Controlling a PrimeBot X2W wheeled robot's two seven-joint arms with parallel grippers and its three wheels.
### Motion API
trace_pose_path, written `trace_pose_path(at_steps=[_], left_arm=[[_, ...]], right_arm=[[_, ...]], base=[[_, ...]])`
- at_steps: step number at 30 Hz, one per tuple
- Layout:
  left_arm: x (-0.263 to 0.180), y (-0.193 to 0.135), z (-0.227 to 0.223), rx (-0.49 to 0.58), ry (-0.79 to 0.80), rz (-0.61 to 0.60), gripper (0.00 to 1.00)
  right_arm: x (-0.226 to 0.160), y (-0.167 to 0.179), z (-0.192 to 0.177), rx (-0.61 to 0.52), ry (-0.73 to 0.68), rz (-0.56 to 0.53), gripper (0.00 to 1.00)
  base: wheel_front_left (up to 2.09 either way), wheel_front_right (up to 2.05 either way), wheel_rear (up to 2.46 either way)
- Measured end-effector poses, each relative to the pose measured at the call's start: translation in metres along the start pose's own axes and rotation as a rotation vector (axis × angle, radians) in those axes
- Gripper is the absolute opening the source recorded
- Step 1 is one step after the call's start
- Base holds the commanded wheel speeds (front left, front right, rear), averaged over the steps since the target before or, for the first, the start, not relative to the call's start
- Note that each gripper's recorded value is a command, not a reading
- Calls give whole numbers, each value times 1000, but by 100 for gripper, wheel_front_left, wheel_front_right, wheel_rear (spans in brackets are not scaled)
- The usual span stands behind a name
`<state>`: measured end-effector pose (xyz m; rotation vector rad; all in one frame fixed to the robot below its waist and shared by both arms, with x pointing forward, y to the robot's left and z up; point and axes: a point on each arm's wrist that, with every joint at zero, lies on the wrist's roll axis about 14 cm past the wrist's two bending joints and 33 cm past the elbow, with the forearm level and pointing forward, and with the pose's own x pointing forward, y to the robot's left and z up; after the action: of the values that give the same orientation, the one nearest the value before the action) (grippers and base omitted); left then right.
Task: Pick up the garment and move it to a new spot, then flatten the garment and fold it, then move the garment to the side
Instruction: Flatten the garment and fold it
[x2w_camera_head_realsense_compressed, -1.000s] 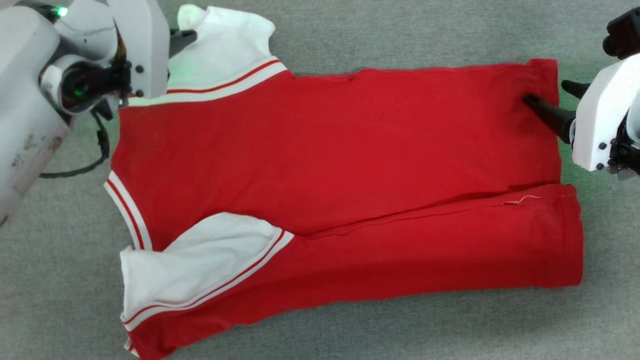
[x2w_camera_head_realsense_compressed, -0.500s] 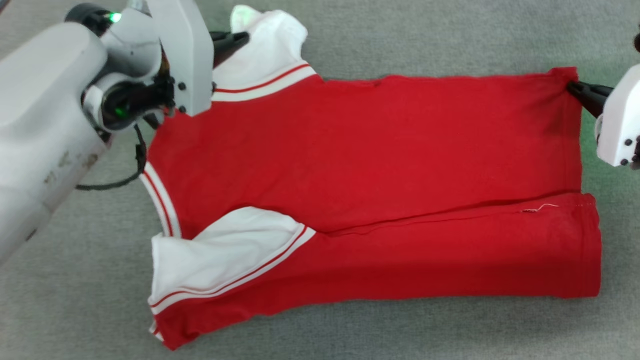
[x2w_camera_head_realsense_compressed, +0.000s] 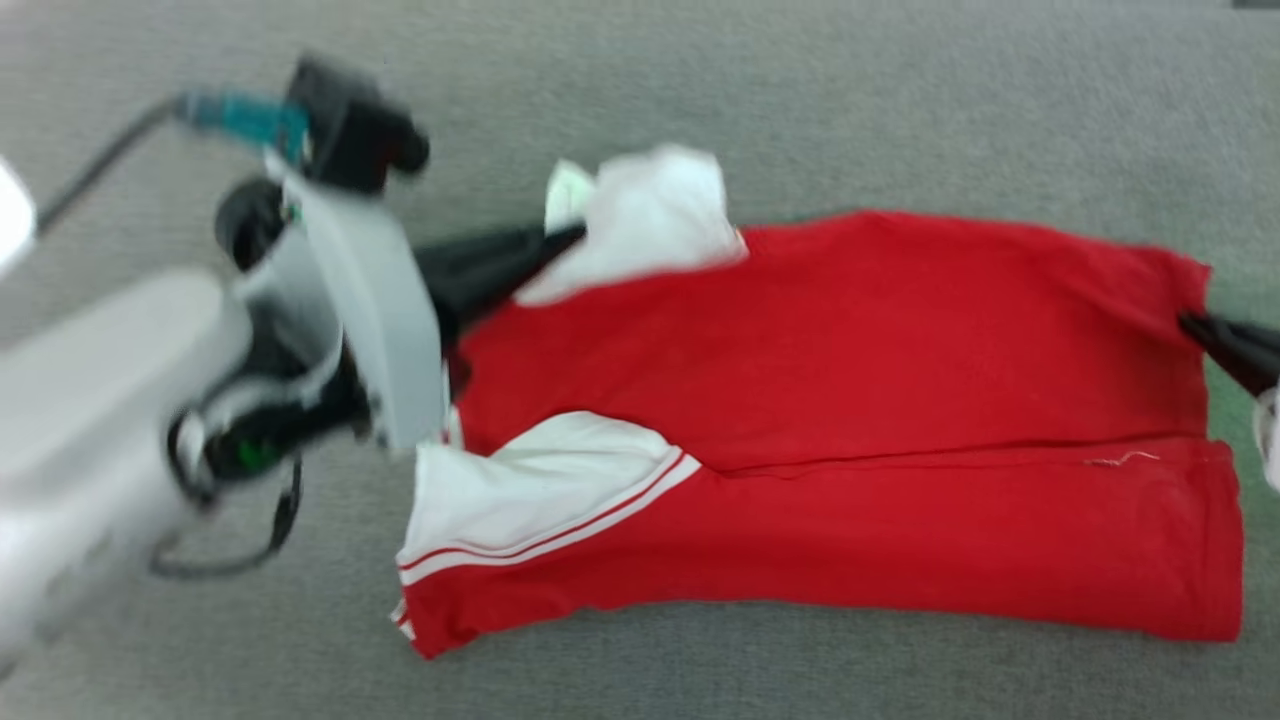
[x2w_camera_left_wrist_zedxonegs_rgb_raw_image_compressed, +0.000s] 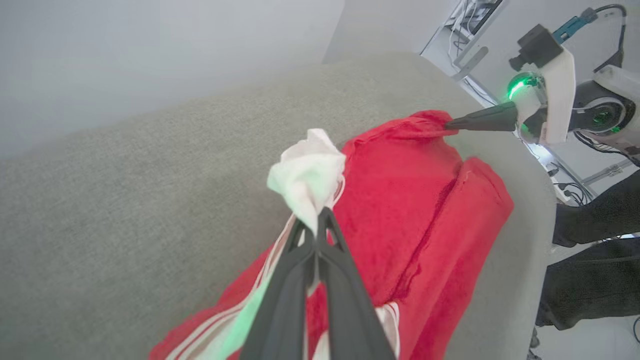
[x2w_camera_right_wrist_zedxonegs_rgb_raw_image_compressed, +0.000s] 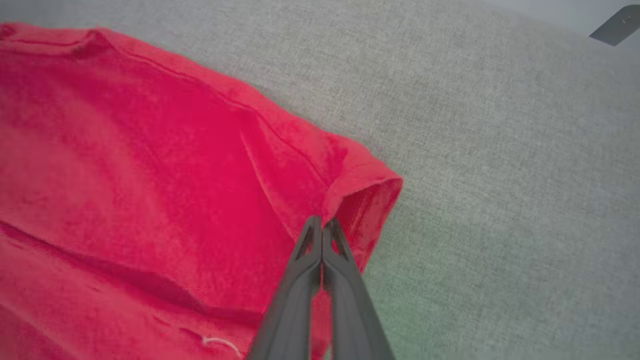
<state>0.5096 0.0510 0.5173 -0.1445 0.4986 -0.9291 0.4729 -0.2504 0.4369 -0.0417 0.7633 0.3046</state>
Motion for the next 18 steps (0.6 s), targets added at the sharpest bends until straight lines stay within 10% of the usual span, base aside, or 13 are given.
trace_pose_path(at_steps=[18], left_arm=[[-97, -40, -60, -81, -136, 35, 0]], right_arm=[[-47, 17, -58, 73, 88, 10, 0]], base=[[0, 0, 0]])
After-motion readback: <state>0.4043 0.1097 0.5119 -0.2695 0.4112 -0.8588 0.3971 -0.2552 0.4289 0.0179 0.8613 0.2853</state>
